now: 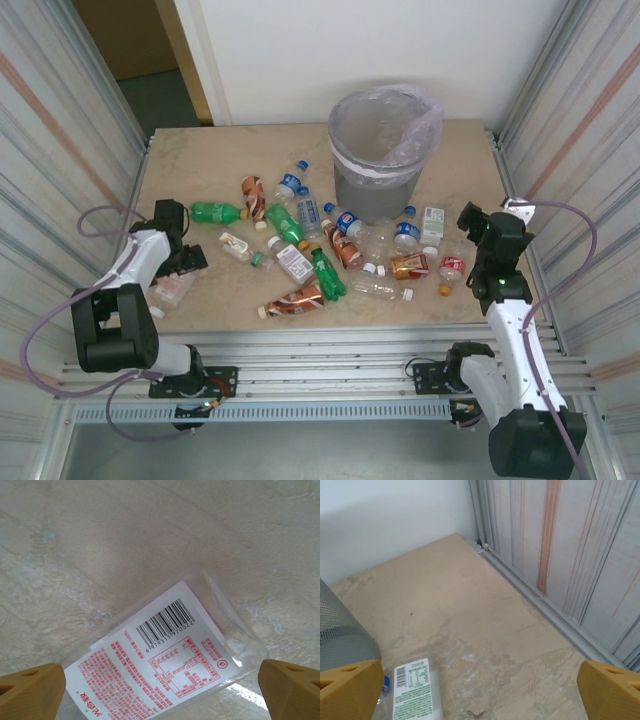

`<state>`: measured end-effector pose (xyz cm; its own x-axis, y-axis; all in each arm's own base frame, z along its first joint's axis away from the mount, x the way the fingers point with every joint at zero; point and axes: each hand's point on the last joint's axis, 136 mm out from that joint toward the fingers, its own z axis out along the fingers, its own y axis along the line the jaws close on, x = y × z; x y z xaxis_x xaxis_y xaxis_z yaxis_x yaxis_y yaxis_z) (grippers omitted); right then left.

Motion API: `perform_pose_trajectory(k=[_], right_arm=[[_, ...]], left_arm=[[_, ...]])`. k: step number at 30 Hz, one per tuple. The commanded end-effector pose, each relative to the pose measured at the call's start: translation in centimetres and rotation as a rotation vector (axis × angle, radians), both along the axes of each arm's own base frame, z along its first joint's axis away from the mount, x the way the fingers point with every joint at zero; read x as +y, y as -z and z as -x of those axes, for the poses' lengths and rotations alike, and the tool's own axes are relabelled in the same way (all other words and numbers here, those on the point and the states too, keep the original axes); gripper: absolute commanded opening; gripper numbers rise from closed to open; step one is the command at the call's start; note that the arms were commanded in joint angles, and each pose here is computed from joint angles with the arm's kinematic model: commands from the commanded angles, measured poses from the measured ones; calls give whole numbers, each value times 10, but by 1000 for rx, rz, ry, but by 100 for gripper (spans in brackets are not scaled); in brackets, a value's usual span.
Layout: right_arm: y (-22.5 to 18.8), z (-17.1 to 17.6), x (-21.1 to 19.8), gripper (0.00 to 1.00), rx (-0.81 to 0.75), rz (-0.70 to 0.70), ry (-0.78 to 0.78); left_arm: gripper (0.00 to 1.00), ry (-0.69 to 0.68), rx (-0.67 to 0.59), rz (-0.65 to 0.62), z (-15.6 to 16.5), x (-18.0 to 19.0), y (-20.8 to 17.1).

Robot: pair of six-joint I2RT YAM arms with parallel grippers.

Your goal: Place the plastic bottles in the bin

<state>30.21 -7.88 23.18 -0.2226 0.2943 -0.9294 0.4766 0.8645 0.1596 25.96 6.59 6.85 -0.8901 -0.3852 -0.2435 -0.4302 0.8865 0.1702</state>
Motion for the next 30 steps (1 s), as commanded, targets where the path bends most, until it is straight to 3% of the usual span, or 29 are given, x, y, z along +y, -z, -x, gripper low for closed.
perform_pose_trajectory(k=[1,11,18,21,30], right_arm=[[-15,4,-3,98,-30,17,20],[-18,6,-2,97,-47,22,16],[-22,11,-4,98,-72,28,34],[-25,12,-5,98,-79,30,37],[-26,15,-7,98,-95,32,51]], left_arm=[[99,70,31,81,-2,-13,-1],[99,211,97,142,-14,-22,-11],[99,548,87,139,-31,-29,-32],[99,678,155,155,-20,-32,-24],[99,678,312,124,7,-7,-10]])
